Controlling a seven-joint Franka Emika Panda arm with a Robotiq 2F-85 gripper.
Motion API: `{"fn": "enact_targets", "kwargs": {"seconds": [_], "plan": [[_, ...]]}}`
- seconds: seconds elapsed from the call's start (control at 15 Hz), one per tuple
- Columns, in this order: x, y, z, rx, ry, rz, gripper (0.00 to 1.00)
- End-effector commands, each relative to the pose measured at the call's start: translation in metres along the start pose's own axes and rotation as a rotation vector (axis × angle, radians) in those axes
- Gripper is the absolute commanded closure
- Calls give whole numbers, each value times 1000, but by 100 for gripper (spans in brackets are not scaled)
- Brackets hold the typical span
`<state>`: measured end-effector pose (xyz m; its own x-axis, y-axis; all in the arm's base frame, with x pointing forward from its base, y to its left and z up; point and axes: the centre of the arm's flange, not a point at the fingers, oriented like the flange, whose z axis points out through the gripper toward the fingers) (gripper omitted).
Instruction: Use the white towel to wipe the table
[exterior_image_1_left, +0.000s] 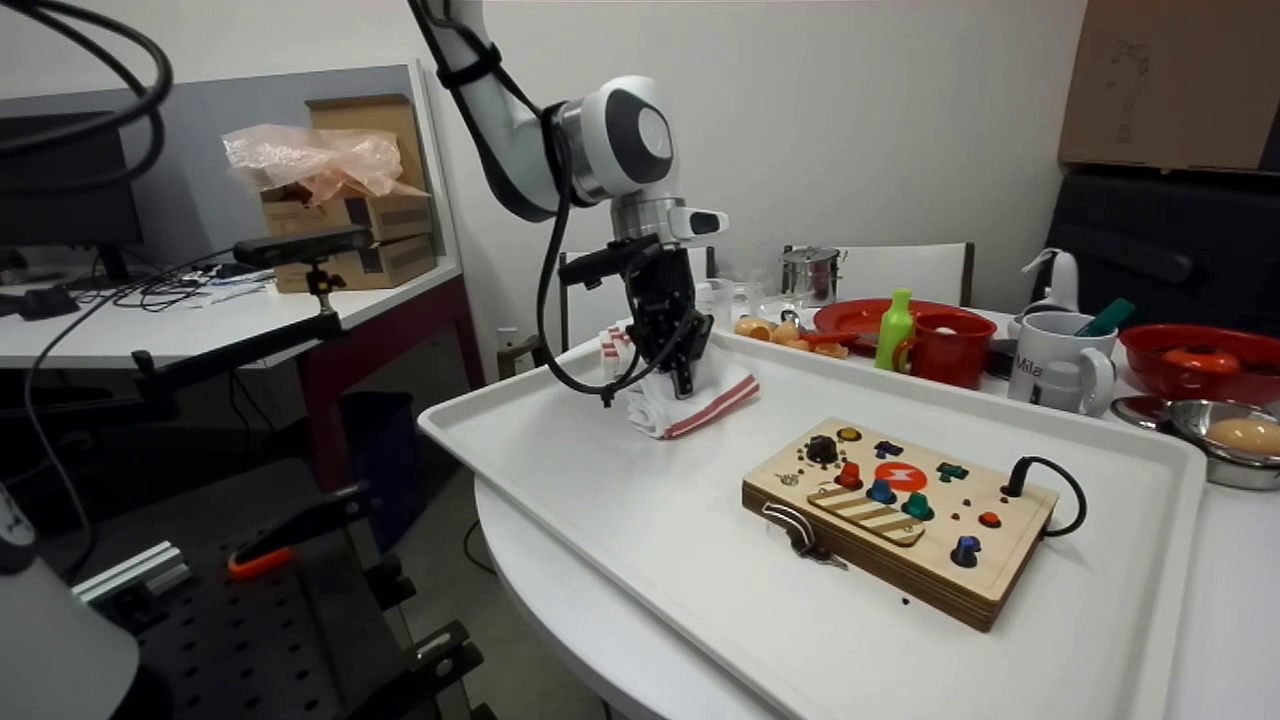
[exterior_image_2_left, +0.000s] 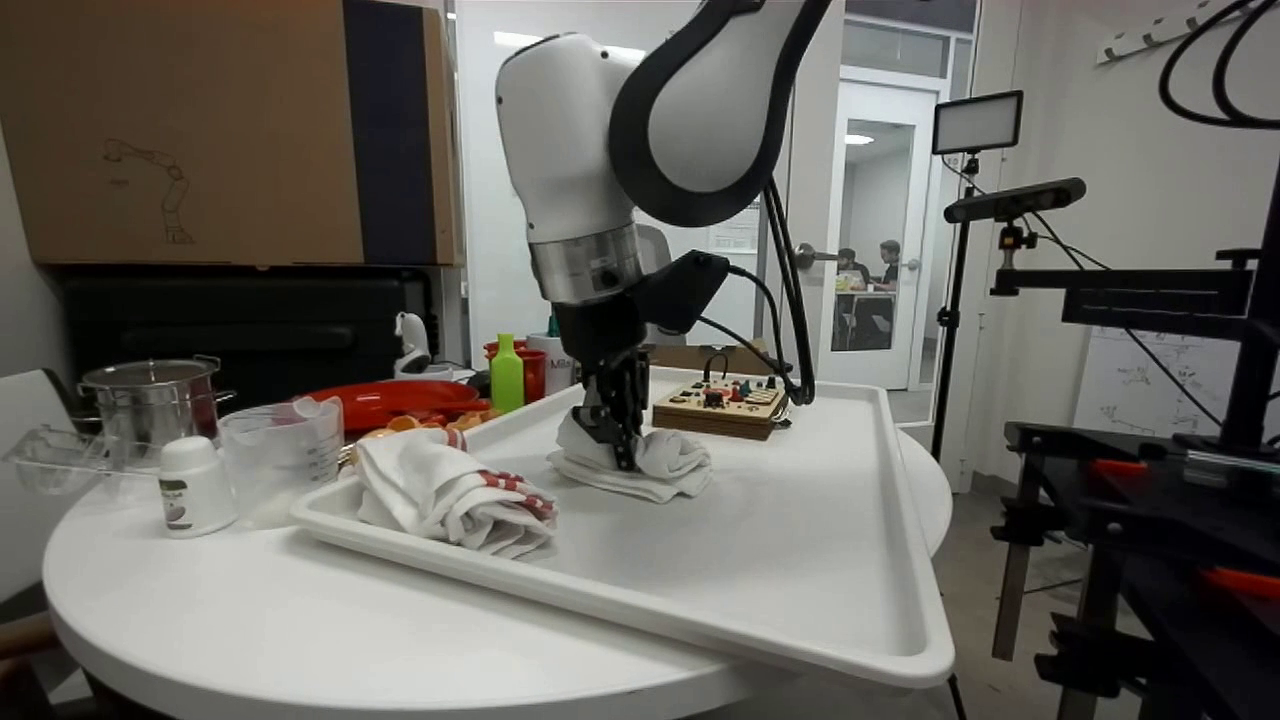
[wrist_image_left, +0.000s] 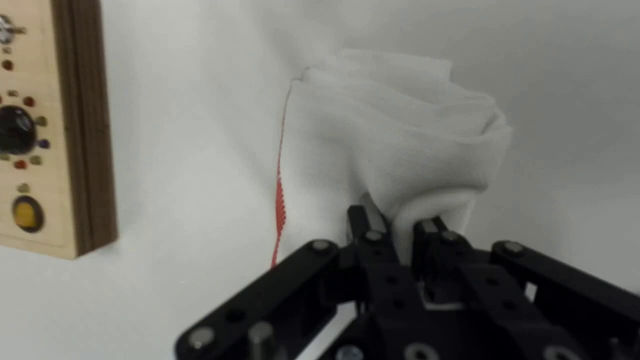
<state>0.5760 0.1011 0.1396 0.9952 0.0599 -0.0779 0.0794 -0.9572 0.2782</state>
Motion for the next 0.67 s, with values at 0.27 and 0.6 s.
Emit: {"fn": "enact_targets", "kwargs": {"seconds": [0.27,0.6], "plan": [[-49,-89,-29,31,21,-228,97],[-62,-74,-13,12,-22,-206,97]]}}
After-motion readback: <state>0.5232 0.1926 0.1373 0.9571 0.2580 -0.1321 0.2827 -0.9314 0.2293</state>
